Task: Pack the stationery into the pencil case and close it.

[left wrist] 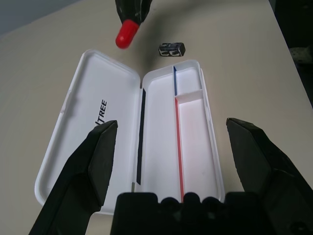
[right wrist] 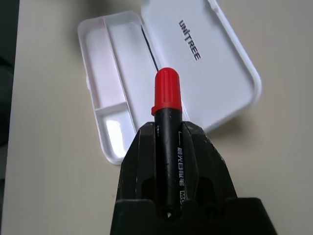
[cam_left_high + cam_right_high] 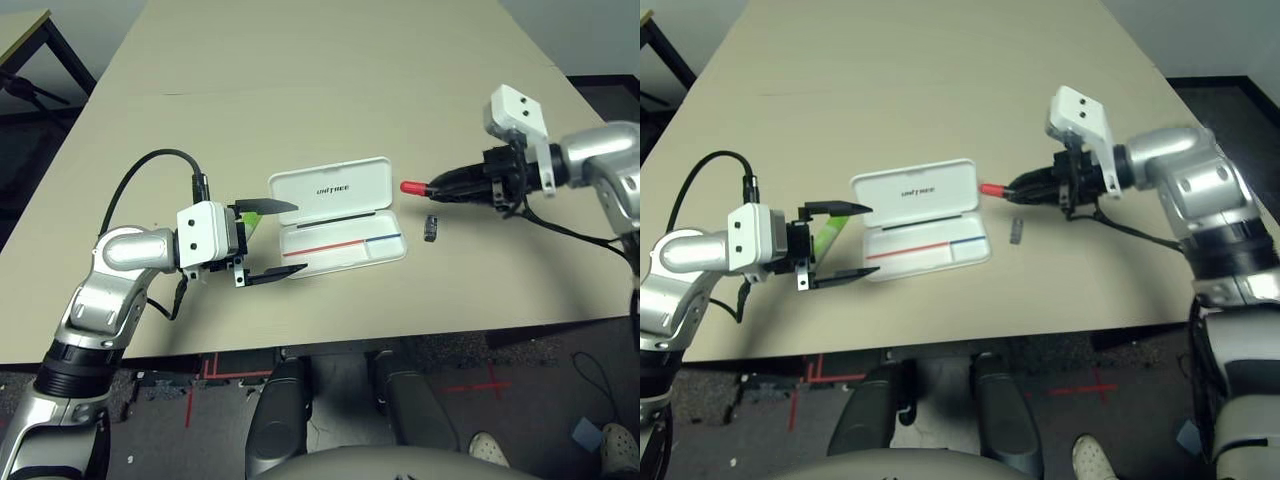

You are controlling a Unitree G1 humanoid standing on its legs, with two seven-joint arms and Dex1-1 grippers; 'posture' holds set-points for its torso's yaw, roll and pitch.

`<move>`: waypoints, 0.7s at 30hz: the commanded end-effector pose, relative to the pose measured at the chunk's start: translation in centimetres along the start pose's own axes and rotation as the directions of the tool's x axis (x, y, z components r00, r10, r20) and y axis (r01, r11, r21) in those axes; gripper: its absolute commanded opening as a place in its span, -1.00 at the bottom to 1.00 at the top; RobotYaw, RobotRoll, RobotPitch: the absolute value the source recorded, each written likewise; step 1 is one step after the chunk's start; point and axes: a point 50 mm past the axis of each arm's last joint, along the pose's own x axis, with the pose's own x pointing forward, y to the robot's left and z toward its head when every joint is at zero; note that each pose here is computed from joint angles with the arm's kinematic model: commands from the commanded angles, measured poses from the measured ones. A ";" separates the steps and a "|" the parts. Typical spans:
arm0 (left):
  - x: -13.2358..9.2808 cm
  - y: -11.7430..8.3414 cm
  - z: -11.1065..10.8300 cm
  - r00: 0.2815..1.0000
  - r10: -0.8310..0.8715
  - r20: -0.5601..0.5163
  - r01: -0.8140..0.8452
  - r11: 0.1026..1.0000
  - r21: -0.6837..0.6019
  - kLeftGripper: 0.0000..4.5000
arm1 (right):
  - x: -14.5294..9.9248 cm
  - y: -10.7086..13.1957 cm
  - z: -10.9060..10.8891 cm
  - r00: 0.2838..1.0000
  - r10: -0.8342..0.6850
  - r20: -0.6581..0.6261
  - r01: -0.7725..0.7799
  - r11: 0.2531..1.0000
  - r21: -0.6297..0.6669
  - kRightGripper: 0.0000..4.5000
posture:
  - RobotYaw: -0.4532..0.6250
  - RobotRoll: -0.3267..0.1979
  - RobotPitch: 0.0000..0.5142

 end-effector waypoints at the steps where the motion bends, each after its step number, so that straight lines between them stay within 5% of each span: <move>1: -0.1 -0.3 0.1 1.000 -0.001 -0.015 0.001 1.000 0.017 1.00 | 1.4 -0.7 0.3 0.999 0.042 -0.022 -0.043 0.998 -0.044 -0.76 | -0.07 0.25 -0.41; 11: -0.2 -0.8 0.2 0.999 0.021 -0.023 -0.021 1.000 0.017 1.00 | 6.9 -0.5 1.1 0.990 0.143 -0.003 -0.143 0.983 -0.112 -0.76 | -0.02 0.25 -0.40; 21: -0.2 -1.0 0.3 0.999 0.032 -0.029 -0.032 0.999 0.015 1.00 | 9.9 0.4 0.2 0.986 0.168 -0.015 -0.168 0.975 -0.148 -0.76 | 0.01 0.25 -0.38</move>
